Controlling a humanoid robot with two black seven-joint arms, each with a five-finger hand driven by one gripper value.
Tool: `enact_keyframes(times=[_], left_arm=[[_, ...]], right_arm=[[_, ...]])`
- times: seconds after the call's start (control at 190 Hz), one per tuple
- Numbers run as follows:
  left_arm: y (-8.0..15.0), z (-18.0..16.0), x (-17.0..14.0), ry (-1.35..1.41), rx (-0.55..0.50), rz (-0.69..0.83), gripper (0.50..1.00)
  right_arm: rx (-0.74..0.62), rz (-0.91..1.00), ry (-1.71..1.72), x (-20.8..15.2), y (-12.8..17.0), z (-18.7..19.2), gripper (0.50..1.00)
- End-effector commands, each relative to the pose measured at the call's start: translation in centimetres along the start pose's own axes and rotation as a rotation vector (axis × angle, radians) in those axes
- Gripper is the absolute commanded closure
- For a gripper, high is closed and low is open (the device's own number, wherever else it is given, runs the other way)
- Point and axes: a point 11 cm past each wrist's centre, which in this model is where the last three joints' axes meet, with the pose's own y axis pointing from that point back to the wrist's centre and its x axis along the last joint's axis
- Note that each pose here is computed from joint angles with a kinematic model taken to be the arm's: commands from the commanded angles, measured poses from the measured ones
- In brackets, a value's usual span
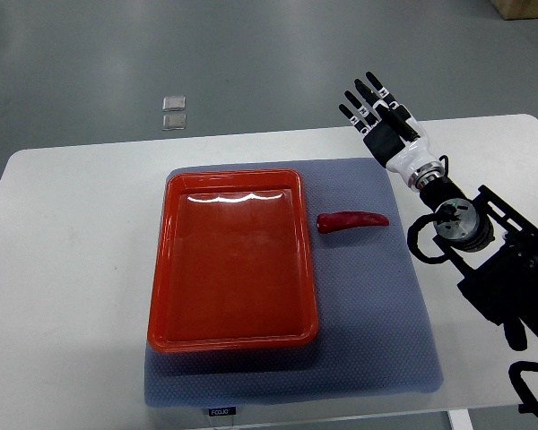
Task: Place red pepper on red tray
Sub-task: 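Raise the right hand and open its fingers above the pepper, then lower the right hand down onto the red chili pepper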
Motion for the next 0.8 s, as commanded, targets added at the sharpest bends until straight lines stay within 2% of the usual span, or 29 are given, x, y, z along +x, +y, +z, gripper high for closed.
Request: enact_keyframes(times=[0.0,0.347,0.468,0.553,0.653,0.795], left_arm=[[0.0,0.0,0.0,-0.004,0.000,-0.001,0.500],[0.0,0.2,0.1,0.000,-0.003,0.001,0.500],[0.0,0.3,0.1,0.000,-0.004,0.002,0.500],[0.0,0.3,0.1,-0.002,-0.004,0.002,0.500],[0.0,0.3,0.1,-0.002,-0.004,0.002,0.500],[0.0,0.3,0.0,-0.004,-0.004,-0.001,0.500]], right_arm=[[-0.001,0.000,0.003,0.0,0.0,0.0,0.585],[-0.004,-0.009,0.015,-0.2,-0.1,0.0,0.585],[-0.022,-0.083,0.119,-2.2,-1.1,-0.9,0.585],[-0.091,-0.160,0.284,-3.3,-1.4,-0.5,0.585],[-0.179,-0.250,0.564,-4.1,-1.7,-2.0,0.585],[-0.447,-0.403,1.004,-5.1,-1.3,-1.0,0.585]])
